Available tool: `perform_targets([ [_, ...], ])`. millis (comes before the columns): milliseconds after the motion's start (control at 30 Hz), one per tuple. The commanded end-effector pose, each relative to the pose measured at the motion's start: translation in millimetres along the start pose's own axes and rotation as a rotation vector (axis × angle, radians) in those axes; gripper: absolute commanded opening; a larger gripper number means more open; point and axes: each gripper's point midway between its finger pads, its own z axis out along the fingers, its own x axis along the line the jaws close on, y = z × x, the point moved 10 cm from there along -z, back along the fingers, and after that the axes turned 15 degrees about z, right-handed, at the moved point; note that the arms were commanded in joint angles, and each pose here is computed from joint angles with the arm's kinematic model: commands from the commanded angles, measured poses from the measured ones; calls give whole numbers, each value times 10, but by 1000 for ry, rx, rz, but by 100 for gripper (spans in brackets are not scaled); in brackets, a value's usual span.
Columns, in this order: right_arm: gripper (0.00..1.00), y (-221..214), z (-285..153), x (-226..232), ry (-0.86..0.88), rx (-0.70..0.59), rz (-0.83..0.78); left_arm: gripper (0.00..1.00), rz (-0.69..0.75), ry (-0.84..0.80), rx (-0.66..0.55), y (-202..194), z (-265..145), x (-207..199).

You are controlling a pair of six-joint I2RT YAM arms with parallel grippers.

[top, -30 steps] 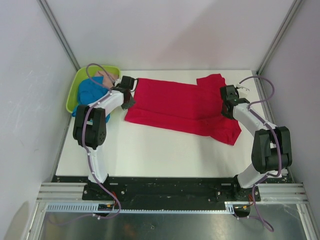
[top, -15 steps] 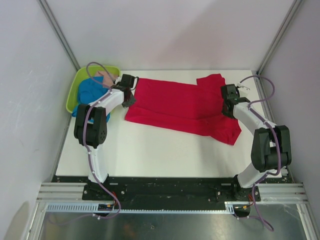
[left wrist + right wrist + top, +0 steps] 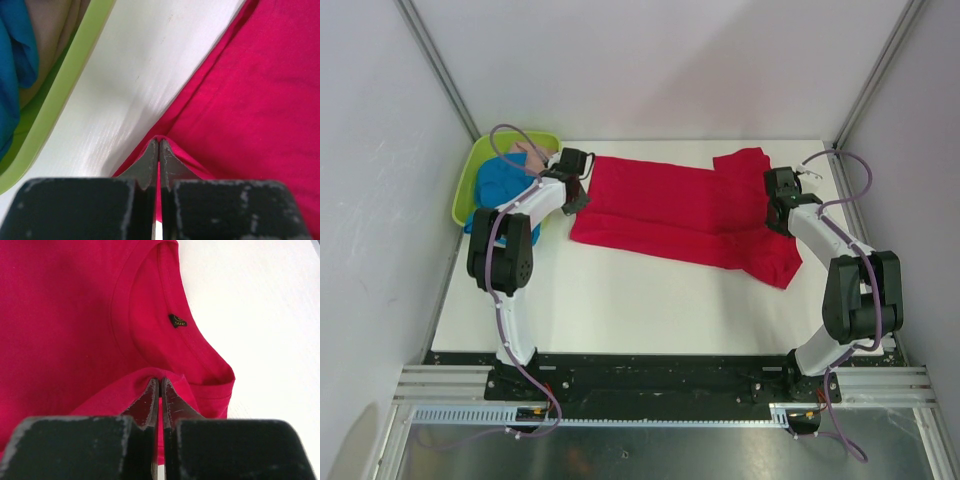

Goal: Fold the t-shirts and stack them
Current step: Fold the flattened tshirt in 1/3 of the way

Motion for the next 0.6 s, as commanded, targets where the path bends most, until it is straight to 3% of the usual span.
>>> perform_targets([
  [0, 0, 116, -11, 62, 3, -35, 19, 0, -28, -14, -44, 134, -23, -8],
  [200, 0, 79, 50, 101, 17, -15, 20, 1, -17, -40, -45, 160, 10, -36],
  [300, 0, 51, 99, 138, 31, -3, 17, 11, 2, -58, -50, 182, 32, -52],
  [367, 11, 48, 131, 153, 33, -2, 14, 28, 22, -80, -62, 217, 22, -53],
  [467, 44, 93, 147, 175, 36, 5, 12, 67, 59, -117, -100, 302, -78, -41],
  [567, 59, 186, 71, 212, 57, 7, 17, 82, 81, -159, -138, 371, -259, -21],
])
